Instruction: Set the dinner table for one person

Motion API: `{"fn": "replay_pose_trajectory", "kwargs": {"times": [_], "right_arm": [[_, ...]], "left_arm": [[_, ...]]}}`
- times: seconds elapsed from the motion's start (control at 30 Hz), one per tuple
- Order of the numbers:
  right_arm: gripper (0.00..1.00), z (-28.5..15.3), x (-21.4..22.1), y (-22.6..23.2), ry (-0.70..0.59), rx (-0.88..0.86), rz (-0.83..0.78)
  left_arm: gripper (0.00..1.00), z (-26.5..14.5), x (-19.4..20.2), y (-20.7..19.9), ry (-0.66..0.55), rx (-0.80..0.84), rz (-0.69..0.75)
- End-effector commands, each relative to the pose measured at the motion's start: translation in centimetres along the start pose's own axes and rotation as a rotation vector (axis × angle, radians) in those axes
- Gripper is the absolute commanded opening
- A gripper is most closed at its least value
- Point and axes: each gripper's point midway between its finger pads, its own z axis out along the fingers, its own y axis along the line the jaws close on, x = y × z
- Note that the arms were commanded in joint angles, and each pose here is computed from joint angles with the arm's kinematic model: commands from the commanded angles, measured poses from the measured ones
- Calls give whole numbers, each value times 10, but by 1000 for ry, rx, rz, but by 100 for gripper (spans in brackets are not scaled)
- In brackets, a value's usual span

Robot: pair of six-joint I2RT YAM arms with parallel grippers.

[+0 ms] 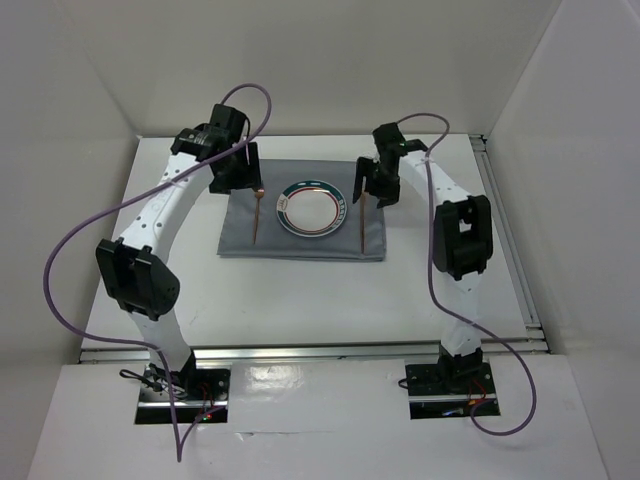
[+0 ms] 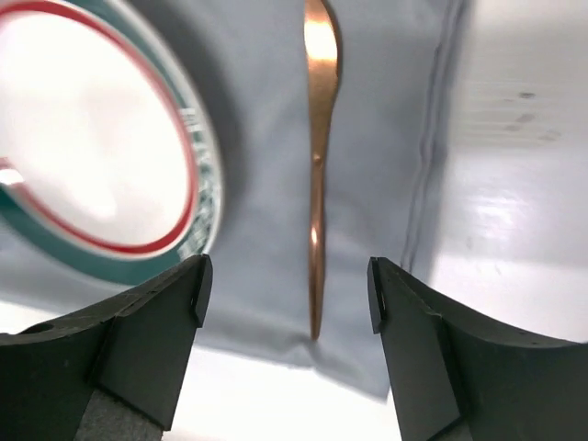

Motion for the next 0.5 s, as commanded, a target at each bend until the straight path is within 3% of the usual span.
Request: {"fn": "replay_pose_trajectory", "kwargs": {"times": [0.0,0.07,0.2,0.33,0.47], "right_arm": [[80,-75,-28,16,-186,-17,-15],[82,-109,-29,16,-246,-17,-8],[100,-156,2,-18,-371,82,65],[100,-163,48,-50,-430,122,137],[100,-206,81,-60,-571,53,165]], "left_arm": [[79,-29,-7,1,-59,34,-21],[79,-40,-8,-2,-80,48,-17],[79,-44,2,1,-68,54,-25],[81,-54,10,1,-83,58,-13],[82,-69,11,-7,-139,144,-11]]}}
